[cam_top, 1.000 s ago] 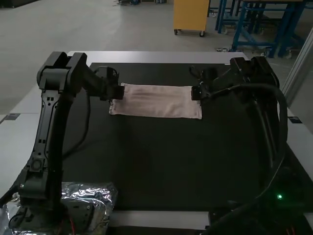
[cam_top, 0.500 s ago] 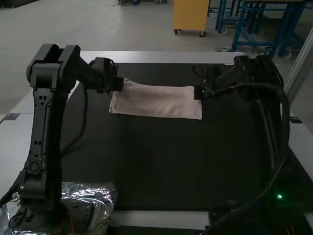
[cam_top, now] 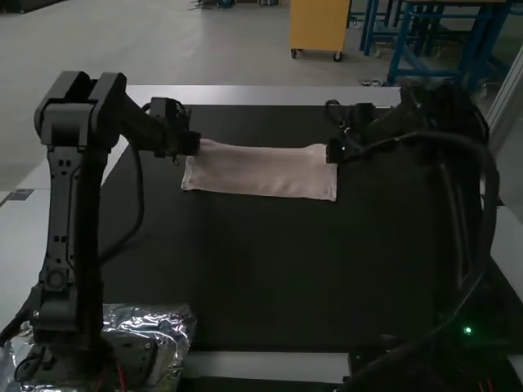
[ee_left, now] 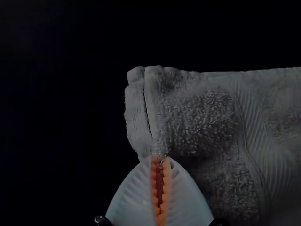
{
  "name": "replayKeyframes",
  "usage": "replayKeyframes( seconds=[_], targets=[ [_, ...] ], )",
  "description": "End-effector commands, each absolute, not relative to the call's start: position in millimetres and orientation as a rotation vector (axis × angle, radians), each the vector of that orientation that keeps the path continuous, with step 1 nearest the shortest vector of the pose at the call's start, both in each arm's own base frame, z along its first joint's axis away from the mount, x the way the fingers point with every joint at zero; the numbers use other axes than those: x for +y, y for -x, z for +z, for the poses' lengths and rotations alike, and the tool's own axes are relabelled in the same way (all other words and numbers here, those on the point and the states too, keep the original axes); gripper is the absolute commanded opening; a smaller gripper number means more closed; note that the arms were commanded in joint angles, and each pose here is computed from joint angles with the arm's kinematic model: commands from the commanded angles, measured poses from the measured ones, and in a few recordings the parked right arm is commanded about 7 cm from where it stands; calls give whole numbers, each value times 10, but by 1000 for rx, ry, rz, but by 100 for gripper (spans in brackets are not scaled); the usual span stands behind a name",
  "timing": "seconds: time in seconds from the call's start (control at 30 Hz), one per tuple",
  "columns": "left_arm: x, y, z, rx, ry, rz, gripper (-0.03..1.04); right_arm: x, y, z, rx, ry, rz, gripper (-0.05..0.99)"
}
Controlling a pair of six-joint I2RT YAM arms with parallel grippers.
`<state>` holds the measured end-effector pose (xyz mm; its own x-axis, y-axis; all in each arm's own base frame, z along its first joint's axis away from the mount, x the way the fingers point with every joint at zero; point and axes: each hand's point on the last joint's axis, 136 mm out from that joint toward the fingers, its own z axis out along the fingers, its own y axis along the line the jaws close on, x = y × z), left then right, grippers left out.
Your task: Fold the towel.
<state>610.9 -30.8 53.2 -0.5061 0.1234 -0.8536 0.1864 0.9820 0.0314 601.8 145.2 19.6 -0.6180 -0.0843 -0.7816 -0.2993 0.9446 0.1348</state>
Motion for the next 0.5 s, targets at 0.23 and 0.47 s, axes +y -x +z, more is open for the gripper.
replayKeyframes(
  seconds=[0.23, 0.47],
  targets=[
    [-40, -5995, 978, 2050, -215, -16, 2, 1308, -5880, 695, 2174, 238, 312, -2],
    [-43, -5815, 1015, 2061, -227, -20, 2, 1329, -5667, 745, 2191, 237, 348, -2]
  ],
)
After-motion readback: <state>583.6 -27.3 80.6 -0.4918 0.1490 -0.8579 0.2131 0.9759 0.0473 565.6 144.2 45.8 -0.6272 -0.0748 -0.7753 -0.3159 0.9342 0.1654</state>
